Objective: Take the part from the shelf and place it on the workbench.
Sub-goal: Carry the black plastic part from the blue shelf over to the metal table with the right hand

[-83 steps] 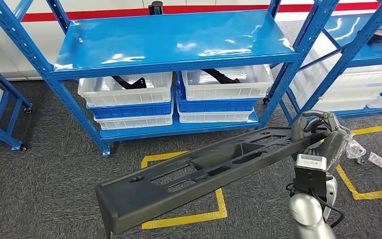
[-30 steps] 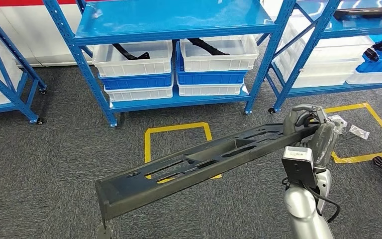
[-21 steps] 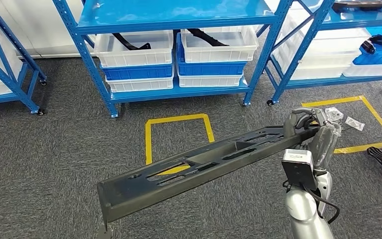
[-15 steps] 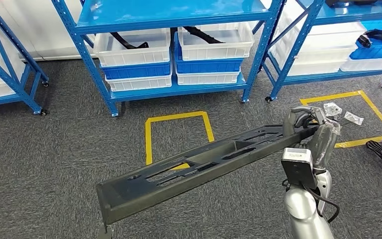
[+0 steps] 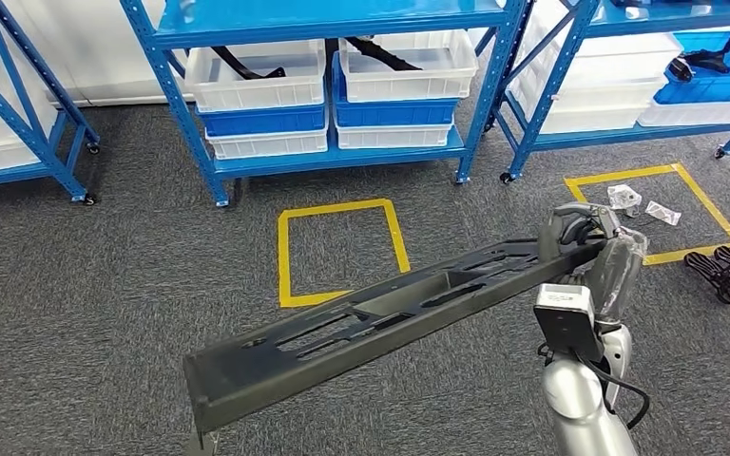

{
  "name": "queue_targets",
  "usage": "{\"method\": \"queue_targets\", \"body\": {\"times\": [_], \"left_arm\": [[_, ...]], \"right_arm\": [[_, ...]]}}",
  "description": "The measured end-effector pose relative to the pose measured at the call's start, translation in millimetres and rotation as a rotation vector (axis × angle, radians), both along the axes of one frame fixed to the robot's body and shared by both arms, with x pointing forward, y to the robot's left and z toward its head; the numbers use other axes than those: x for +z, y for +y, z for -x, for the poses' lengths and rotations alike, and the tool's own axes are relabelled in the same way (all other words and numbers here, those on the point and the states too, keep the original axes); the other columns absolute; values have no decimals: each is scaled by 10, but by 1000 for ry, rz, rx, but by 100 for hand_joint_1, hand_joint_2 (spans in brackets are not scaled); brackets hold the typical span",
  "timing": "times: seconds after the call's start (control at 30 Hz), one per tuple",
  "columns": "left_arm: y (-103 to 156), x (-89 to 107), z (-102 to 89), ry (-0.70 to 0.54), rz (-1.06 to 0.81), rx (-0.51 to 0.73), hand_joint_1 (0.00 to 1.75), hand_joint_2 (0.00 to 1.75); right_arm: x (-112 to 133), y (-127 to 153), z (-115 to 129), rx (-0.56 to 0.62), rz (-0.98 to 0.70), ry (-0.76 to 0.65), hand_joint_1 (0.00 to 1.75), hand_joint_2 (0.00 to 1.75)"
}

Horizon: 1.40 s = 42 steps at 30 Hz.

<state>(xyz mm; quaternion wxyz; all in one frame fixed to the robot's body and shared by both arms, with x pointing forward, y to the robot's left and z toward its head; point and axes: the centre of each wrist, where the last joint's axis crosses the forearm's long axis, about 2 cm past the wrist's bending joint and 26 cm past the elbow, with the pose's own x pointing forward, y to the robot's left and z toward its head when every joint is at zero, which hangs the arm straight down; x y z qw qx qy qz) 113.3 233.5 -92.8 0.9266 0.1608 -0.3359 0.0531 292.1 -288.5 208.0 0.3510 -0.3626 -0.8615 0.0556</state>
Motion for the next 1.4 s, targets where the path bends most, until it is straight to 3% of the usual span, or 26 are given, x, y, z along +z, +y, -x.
{"method": "queue_targets", "body": {"times": [1.4], "left_arm": [[-14, -5, 28, 2, -5, -36, 0, 175]], "right_arm": [[-8, -10, 62, 8, -51, -5, 175, 175]]}}
